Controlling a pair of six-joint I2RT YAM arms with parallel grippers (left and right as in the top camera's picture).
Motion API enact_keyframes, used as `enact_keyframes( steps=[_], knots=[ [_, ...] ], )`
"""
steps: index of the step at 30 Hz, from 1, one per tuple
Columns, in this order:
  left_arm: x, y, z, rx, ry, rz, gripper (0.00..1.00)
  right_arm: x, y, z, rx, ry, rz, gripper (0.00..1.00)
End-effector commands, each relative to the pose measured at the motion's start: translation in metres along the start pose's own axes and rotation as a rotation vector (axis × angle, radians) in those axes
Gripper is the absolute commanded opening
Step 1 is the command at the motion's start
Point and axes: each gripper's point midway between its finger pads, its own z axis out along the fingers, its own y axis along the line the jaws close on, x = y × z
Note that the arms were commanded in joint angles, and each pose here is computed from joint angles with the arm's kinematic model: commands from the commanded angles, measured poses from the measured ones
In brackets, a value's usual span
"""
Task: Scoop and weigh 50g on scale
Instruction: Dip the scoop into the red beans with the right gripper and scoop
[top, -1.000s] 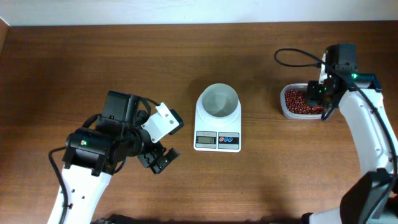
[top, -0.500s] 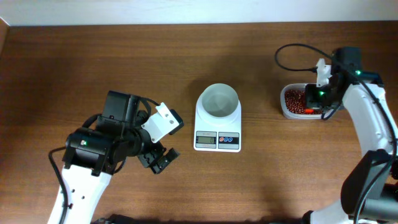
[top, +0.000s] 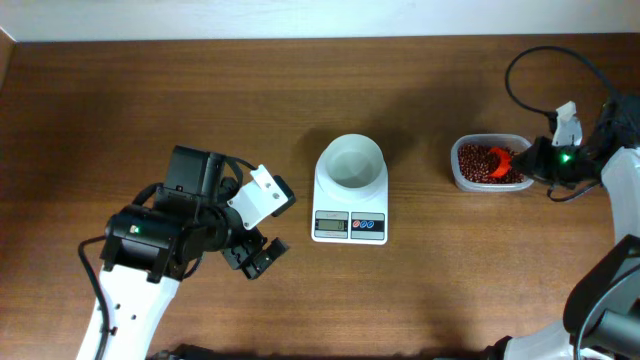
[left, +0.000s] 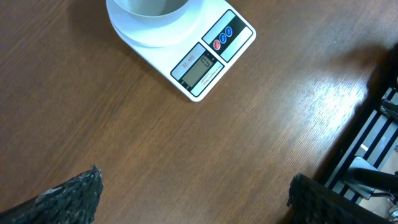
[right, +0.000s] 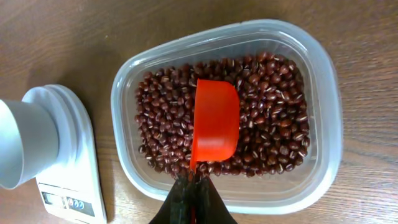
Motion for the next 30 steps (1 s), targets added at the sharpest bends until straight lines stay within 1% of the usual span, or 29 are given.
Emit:
enact_keyframes(
  steps=[1,4,12,16,18,21,23,27,30],
  knots=[
    [-0.005,0.0,-0.005,0.001,-0.022,0.017,0.99,0.015,-0.01,0.026,-0.033,0.076,0.039,0.04],
    [-0.005,0.0,-0.005,0.0,-0.022,0.017,0.99,0.027,-0.022,0.048,-0.041,0.144,0.081,0.04],
    [-0.005,0.0,-0.005,0.0,-0.022,0.017,0.99,0.027,-0.018,0.045,-0.063,0.144,0.087,0.04],
    [-0.005,0.0,-0.005,0.0,-0.022,0.017,0.99,0.025,-0.021,0.03,-0.062,0.117,0.107,0.04],
    [-0.005,0.0,-0.005,0.001,-0.022,0.017,0.99,0.017,-0.019,0.015,-0.131,0.06,0.138,0.04],
    [-0.005,0.0,-0.005,0.0,-0.022,0.017,0.99,0.014,-0.027,0.004,-0.17,0.028,0.186,0.04],
    [-0.005,0.0,-0.005,0.001,-0.022,0.017,0.99,0.013,-0.024,-0.005,-0.241,0.003,0.183,0.04],
    [-0.005,0.0,-0.005,0.001,-0.022,0.017,0.99,0.014,-0.026,-0.012,-0.275,-0.009,0.212,0.04],
    [-0.005,0.0,-0.005,0.001,-0.022,0.017,0.99,0.011,-0.018,-0.015,-0.328,-0.028,0.196,0.04]
  ],
)
